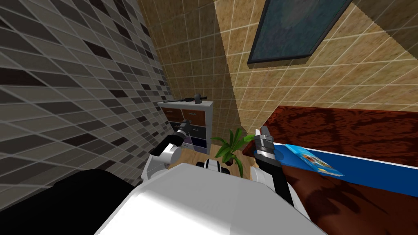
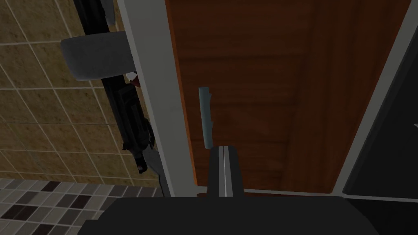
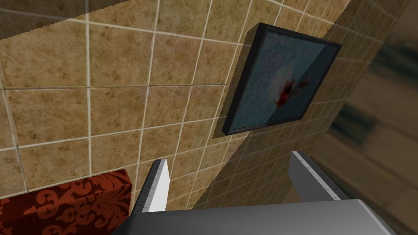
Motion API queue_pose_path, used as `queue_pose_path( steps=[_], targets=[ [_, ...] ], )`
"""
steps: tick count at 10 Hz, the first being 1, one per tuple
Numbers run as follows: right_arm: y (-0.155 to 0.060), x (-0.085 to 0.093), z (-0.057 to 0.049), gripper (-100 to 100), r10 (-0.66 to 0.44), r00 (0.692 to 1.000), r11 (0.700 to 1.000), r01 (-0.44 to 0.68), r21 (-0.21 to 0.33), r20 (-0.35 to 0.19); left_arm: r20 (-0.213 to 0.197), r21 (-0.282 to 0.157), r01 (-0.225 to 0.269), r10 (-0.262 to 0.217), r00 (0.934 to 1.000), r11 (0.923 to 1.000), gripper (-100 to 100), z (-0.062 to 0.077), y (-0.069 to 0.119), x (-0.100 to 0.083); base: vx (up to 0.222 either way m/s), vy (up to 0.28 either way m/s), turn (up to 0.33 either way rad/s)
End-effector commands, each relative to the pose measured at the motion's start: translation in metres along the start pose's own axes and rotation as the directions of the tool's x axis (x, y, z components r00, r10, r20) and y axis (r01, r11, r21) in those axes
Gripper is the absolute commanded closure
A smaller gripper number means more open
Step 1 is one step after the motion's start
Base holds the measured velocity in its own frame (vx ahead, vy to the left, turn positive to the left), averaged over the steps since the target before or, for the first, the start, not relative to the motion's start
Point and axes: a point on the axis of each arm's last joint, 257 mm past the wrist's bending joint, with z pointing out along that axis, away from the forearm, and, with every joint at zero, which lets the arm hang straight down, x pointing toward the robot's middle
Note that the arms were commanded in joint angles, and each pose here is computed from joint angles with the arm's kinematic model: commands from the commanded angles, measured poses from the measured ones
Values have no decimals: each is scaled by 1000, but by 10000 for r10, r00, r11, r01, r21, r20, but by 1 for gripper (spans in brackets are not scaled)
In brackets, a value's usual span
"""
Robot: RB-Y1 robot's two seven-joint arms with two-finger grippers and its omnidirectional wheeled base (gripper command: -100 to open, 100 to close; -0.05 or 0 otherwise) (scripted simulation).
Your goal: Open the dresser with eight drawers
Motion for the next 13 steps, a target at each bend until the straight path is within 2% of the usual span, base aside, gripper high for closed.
queue_pose_path(
  steps=[1, 4, 5, 8, 11, 13],
  targets=[
    [0, 0, 0, 0, -1, 10000, 10000, 1, 1, 0, -91, -541, -244, 239, 9997, 9982, -100, 7, 26, -2, 7, -2, 3],
    [0, 0, 0, 0, -2, 10000, 10000, 2, 1, 0, -203, -1052, -585, 567, 9982, 9927, -100, 17, 52, -6, 27, -4, 7],
    [0, 0, 0, 0, -1, 10000, 10000, 1, 1, 0, -239, -1125, -703, 680, 9974, 9912, -100, 20, 55, -7, 34, -12, 13],
    [0, 0, 0, 0, -1, 10000, 10000, 1, 2, 1, -207, -852, -714, 698, 9973, 9938, -100, 29, 35, -6, 66, -22, 28],
    [0, 0, 0, 0, -2, 10000, 10000, 2, 2, 1, -191, -1095, -825, 809, 9965, 9906, -100, 39, 37, -9, 77, -19, 23],
    [0, 0, 0, 0, -2, 10000, 10000, 2, 1, 0, -134, -1019, -665, 655, 9978, 9926, -100, 39, 28, -8, 45, -16, 19]
  ],
)
